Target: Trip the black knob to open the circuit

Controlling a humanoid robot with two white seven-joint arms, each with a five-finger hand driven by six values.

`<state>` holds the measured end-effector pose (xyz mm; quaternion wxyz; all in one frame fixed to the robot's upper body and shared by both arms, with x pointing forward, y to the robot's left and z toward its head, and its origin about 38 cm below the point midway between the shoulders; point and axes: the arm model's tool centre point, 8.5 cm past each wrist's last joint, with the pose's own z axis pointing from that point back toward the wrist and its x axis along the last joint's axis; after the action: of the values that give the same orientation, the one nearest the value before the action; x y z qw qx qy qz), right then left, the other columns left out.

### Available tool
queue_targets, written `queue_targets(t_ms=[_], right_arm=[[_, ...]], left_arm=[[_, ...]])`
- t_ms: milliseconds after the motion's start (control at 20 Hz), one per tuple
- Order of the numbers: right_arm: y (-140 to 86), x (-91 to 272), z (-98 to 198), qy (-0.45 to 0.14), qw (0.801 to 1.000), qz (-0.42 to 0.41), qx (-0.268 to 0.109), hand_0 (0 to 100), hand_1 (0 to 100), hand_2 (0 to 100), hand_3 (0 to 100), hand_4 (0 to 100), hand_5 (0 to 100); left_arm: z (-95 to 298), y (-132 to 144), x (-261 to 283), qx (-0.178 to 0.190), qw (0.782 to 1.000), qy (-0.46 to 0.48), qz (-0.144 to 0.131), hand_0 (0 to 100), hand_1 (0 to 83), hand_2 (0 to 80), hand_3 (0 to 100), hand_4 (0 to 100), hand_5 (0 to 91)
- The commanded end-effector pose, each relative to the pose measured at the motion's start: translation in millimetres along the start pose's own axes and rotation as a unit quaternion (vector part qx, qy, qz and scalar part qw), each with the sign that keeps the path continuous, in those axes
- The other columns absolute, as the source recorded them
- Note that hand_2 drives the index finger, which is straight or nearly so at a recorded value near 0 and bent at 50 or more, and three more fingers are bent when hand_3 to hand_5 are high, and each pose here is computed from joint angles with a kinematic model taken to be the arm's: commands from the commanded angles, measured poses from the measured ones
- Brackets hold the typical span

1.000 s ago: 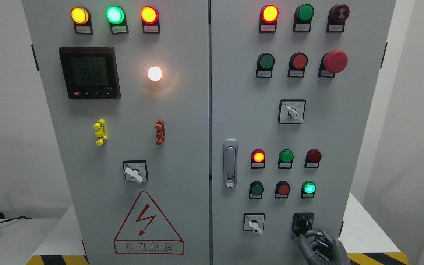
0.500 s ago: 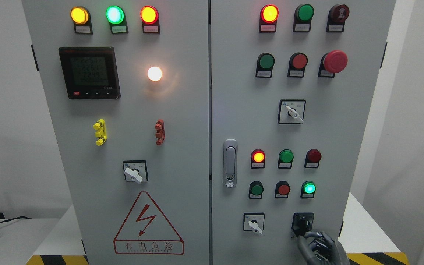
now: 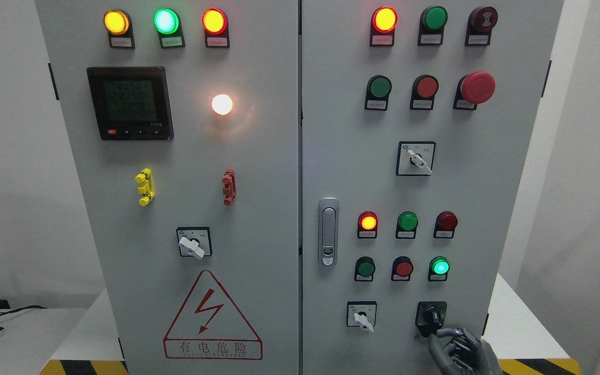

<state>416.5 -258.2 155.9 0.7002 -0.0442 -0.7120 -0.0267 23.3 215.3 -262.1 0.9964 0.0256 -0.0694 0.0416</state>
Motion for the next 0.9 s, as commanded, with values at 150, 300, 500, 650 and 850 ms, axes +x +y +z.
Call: queue_targets(t_ms=[150, 300, 500, 650, 850], right_arm=[[-12.9, -0.7, -0.7, 0.002, 1.0, 0.004, -0.014, 47, 79, 50, 85, 77, 79], [-16.8, -1.6, -0.1, 0.003, 1.0, 0.003, -0.019, 47, 79, 50, 85, 77, 79], [-21.8, -9.3, 4.9, 0.012, 1.0, 0.005, -0.022, 47, 79, 51, 85, 77, 79], [-28.5, -23.2, 16.5, 0.026, 0.999, 0.021, -0.02, 48, 79, 51, 86, 77, 79], [-31.2, -32.0, 33.1, 0.027, 0.999, 0.025, -0.019, 48, 78, 51, 85, 76, 78]], left_arm=[[0.0, -1.3, 0.2, -0.003, 1.0, -0.001, -0.015, 12, 38.9, 0.0, 0, 0, 0.0], [0.0, -0.3, 0.3, -0.003, 1.0, -0.001, -0.015, 12, 38.9, 0.0, 0, 0, 0.0], [0.0, -0.3, 0.3, -0.003, 1.0, -0.001, -0.015, 12, 38.9, 0.0, 0, 0, 0.0], [0.0, -0.3, 0.3, -0.003, 1.0, -0.001, -0.015, 12, 38.9, 0.0, 0, 0, 0.0], [0.0, -1.3, 0.2, -0.003, 1.0, -0.001, -0.015, 12, 38.9, 0.0, 0, 0, 0.0]])
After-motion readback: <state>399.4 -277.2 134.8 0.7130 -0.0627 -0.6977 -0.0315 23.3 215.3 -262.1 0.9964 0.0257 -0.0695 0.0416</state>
